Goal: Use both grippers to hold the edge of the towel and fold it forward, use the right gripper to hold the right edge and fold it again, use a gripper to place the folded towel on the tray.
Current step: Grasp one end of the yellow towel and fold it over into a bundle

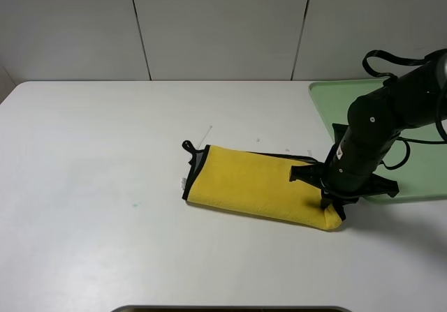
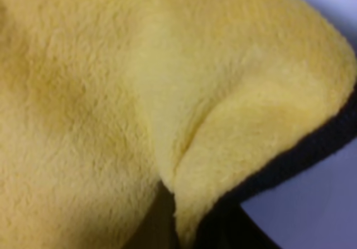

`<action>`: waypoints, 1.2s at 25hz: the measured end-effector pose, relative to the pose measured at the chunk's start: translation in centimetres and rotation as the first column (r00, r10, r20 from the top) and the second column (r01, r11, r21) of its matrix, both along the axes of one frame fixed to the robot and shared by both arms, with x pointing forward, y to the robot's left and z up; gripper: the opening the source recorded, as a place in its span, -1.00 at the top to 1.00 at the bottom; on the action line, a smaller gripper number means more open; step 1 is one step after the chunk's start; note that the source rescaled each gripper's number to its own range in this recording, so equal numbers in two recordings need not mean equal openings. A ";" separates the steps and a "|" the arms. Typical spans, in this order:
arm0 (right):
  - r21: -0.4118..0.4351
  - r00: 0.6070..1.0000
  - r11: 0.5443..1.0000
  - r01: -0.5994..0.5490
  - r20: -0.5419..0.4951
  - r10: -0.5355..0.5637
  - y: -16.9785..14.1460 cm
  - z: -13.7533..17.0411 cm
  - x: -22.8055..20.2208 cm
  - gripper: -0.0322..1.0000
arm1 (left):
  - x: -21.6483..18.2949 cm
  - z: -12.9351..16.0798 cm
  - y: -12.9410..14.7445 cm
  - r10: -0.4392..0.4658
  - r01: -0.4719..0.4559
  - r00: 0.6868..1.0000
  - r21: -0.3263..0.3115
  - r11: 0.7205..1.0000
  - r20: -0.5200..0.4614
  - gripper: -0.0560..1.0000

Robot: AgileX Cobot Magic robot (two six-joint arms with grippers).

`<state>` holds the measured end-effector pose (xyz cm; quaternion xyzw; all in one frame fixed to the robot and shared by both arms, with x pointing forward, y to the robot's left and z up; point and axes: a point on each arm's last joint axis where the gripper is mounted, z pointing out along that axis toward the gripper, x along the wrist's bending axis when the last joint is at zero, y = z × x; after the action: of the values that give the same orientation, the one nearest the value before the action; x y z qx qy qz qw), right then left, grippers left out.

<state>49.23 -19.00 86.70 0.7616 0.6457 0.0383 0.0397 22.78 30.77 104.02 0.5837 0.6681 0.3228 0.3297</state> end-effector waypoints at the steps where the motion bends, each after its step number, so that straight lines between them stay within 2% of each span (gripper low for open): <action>1: 0.000 1.000 1.000 -0.001 0.000 0.001 0.0 0.0 0.0 0.81 | 0.0 0.0 0.0 0.000 0.000 1.000 0.000 1.000 0.000 -1.00; 9: -0.013 0.998 0.998 -0.060 -0.003 0.060 -0.1 0.5 -0.1 0.81 | 0.0 0.0 0.0 0.000 0.000 1.000 0.000 1.000 0.000 -1.00; 15: -0.028 0.996 0.995 -0.093 -0.004 0.093 -0.5 2.6 -0.7 0.81 | 0.0 0.0 0.0 0.000 0.000 1.000 0.000 1.000 0.000 -1.00; 20: -0.059 0.982 0.980 -0.189 -0.035 0.187 0.5 4.5 -0.1 0.81 | 0.0 0.0 0.0 0.000 0.000 1.000 0.000 1.000 0.000 -1.00; 25: -0.080 0.969 0.967 -0.241 0.029 0.244 2.0 7.1 2.0 0.81 | 0.0 0.0 0.0 0.000 0.000 1.000 0.000 1.000 0.000 -1.00; 30: -0.172 0.935 0.932 -0.320 0.103 0.340 2.2 9.7 4.2 0.81 | 0.0 0.0 0.0 0.000 0.000 1.000 0.000 1.000 0.000 -1.00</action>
<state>53.45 -16.76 96.39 0.6326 0.7617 0.0449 0.1328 22.78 30.77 104.02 0.5837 0.6681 0.3228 0.3297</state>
